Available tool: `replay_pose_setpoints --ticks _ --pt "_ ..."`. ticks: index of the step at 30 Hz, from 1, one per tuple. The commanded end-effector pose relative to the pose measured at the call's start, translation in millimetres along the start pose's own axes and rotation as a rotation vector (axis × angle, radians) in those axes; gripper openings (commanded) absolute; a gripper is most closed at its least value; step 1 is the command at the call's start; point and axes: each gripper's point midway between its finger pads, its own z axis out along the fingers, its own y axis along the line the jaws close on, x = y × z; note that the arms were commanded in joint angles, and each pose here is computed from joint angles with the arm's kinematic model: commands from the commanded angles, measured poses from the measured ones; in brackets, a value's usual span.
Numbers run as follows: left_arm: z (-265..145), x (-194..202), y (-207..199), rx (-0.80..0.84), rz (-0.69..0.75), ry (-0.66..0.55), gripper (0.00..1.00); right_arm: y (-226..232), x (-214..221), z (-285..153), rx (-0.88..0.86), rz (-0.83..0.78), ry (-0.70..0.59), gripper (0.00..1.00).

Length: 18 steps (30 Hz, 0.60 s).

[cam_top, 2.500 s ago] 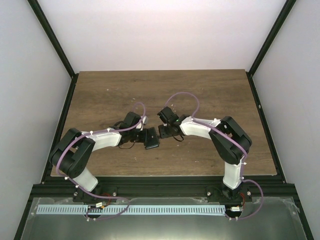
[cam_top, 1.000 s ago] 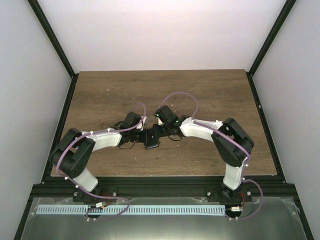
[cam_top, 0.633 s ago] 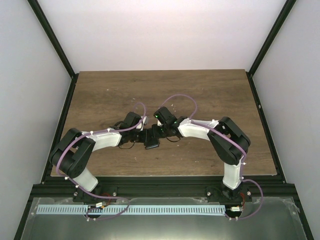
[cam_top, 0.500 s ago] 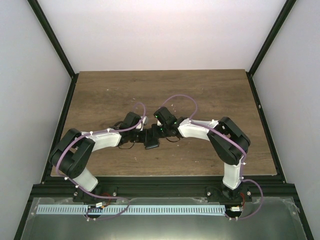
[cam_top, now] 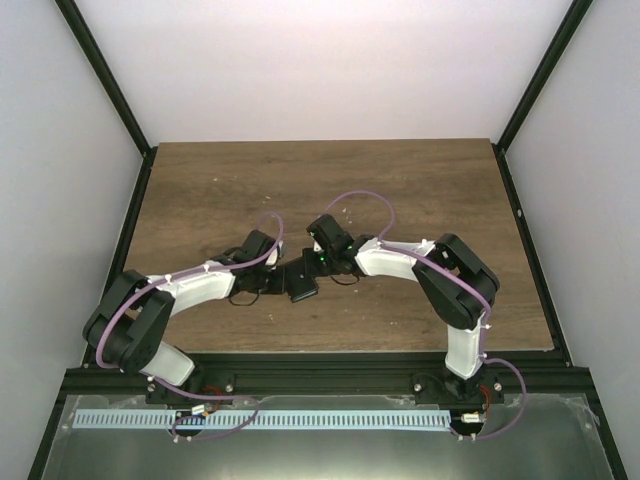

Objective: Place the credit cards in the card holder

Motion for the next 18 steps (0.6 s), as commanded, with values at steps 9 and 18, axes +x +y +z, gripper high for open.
replay_pose_setpoints --ticks 9,18 --pt "18 9 3 0.023 0.011 0.036 0.14 8 6 10 -0.005 0.001 0.019 0.01" --pt "18 11 -1 0.047 0.029 0.044 0.13 10 5 14 0.001 0.020 0.013 0.01"
